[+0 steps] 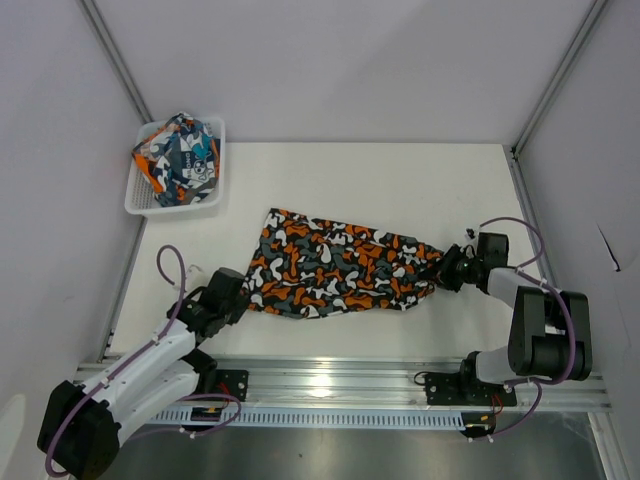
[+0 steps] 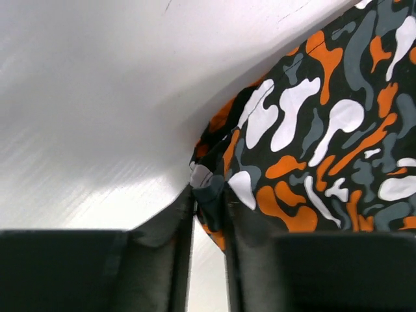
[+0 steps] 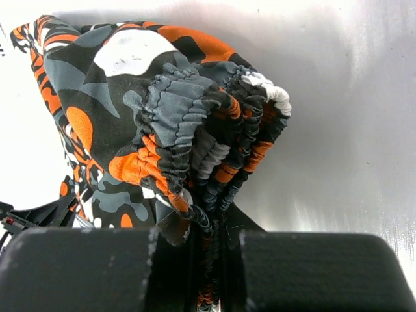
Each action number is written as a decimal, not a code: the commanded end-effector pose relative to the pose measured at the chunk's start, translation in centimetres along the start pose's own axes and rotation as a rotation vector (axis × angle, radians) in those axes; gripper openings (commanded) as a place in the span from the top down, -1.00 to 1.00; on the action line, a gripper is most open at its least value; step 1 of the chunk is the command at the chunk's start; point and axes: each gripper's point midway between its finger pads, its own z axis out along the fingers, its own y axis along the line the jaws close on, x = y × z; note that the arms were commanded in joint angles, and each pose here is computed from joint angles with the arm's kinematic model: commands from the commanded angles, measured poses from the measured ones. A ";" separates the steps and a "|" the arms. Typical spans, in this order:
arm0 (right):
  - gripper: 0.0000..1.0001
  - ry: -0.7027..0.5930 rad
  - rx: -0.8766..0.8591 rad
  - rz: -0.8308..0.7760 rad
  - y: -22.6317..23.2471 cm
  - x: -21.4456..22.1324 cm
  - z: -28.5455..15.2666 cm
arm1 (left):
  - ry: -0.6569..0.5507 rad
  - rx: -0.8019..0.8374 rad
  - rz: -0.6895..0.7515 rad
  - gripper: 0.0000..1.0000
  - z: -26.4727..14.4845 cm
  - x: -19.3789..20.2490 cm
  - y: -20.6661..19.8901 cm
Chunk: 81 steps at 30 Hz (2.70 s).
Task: Fold and stack the shorts
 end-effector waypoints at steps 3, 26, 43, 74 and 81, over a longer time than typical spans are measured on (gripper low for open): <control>1.00 0.025 -0.014 -0.032 0.8 -0.3 -0.2 | -0.044 0.006 0.058 0.10 -0.3 -1.1 -0.7; 1.00 0.079 0.107 -0.141 3.0 0.9 -0.7 | 0.013 0.788 0.600 -0.27 -8.6 3.6 -20.5; 1.00 0.091 0.090 -0.176 5.8 2.2 -0.8 | 0.201 0.678 0.636 1.00 0.8 13.3 -24.7; 1.00 0.117 -0.196 -0.156 16.6 4.3 -4.6 | 0.028 0.780 0.515 1.00 4.7 19.1 -24.5; 1.00 0.125 -0.216 -0.248 20.0 3.8 -5.7 | -0.017 0.772 0.487 1.00 4.3 20.2 -24.3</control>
